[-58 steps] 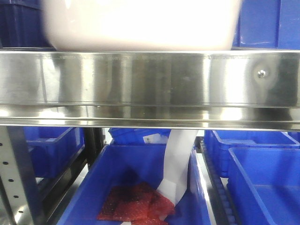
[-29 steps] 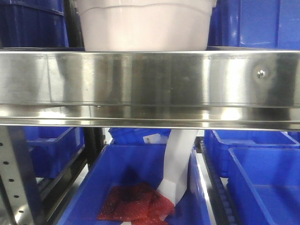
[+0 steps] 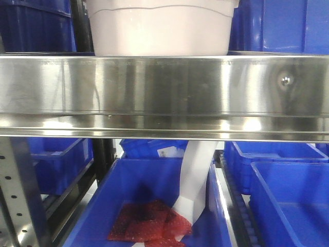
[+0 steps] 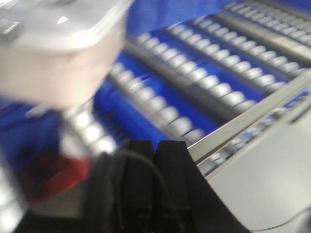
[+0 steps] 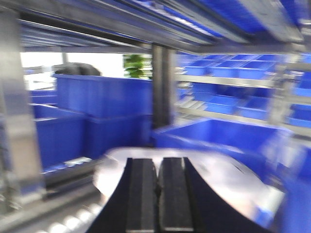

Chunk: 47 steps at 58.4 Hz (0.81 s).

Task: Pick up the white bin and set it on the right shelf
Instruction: 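Open both grippers and pull them back from the bin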

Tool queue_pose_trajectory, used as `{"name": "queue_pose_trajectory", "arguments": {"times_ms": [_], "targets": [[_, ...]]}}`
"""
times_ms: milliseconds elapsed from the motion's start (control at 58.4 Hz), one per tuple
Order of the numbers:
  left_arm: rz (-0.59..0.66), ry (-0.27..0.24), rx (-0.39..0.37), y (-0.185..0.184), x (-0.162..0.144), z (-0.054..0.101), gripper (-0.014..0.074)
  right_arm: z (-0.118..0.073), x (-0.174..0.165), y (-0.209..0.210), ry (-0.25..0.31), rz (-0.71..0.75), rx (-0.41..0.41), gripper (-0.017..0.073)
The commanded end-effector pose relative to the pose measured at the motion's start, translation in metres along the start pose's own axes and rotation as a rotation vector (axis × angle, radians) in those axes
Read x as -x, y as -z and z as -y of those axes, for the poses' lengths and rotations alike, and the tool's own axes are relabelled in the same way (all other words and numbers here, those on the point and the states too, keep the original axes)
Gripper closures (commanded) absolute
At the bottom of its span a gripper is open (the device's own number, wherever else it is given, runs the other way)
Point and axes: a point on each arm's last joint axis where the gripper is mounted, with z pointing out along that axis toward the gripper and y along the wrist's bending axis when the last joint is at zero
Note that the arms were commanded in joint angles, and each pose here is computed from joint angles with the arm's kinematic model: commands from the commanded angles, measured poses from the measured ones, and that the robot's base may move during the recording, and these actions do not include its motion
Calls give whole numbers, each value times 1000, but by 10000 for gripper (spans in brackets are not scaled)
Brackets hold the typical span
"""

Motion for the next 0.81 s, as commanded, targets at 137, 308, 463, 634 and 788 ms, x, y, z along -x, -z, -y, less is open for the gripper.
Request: {"name": "queue_pose_trajectory", "arguments": {"times_ms": [137,308,463,634,788], "targets": [[-24,14,380,36,-5,-6,712,2,-21,42,83,23,-169,493],[-82,-26,499,42,-32,-11,712,5,-53,67,74,7,-262,493],[20,-41,544,42,-62,-9,712,7,-79,89,73,8,-346,493],[192,-73,609,48,-103,-1,712,6,-94,110,79,45,-391,493],[314,-98,653,51,-141,4,712,3,-95,115,82,61,-378,493]]}}
